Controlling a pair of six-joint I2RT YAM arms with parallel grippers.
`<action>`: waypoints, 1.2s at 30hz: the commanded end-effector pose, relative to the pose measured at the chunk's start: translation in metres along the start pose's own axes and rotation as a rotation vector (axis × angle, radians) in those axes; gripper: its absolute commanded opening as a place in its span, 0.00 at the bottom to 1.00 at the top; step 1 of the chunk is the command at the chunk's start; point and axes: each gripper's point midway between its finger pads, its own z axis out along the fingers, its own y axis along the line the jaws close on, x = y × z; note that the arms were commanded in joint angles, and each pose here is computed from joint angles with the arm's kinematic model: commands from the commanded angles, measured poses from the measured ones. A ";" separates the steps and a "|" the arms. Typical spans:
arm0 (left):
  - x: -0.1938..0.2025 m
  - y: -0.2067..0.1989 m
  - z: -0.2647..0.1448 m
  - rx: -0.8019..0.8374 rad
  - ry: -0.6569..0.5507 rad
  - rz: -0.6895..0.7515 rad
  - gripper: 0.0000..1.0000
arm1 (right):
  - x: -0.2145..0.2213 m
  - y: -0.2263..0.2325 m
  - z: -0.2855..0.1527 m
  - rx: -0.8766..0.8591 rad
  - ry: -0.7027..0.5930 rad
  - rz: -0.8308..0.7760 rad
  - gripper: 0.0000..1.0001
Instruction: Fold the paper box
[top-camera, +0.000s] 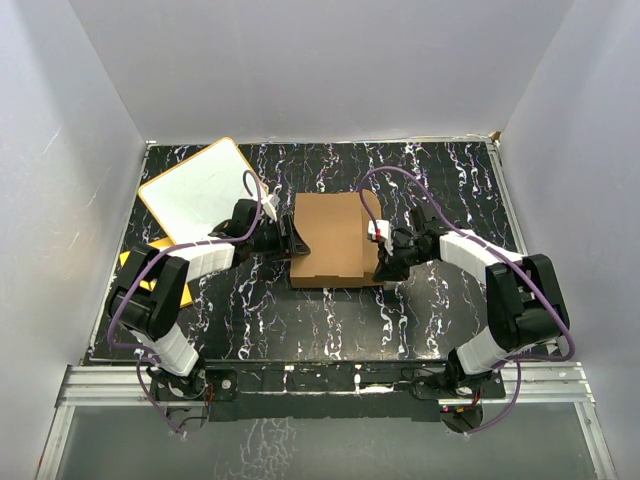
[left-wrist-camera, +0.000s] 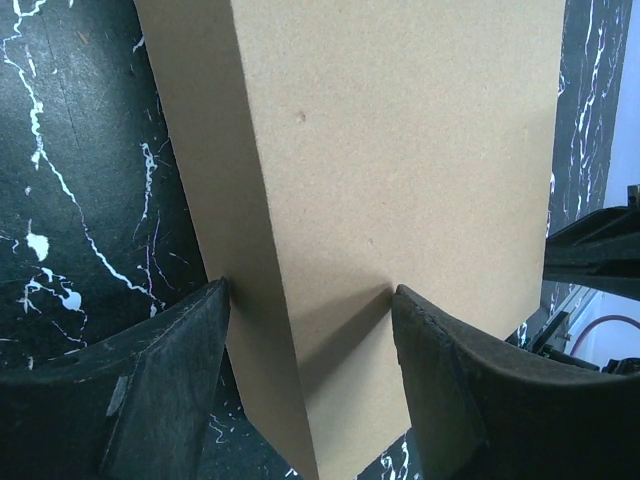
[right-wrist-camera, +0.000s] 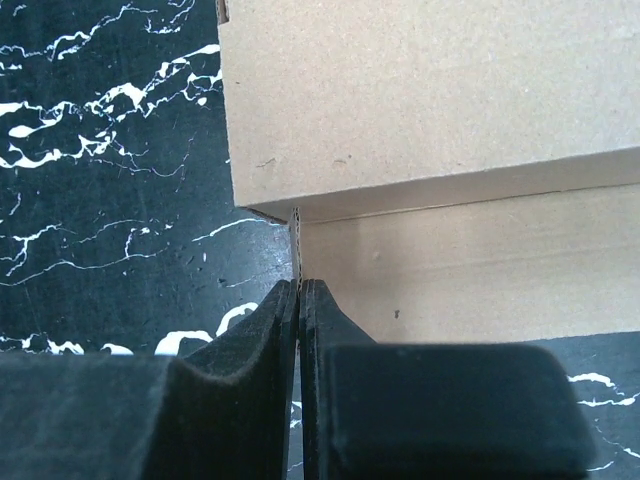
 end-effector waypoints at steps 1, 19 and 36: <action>0.005 0.013 0.001 -0.049 0.026 -0.007 0.63 | -0.025 -0.008 -0.003 0.045 -0.046 -0.186 0.08; 0.007 0.018 0.003 -0.071 0.041 -0.018 0.62 | -0.015 0.014 0.002 -0.049 -0.039 -0.247 0.08; 0.006 0.015 0.007 -0.051 0.055 -0.006 0.62 | -0.027 0.015 0.016 -0.070 0.015 -0.244 0.08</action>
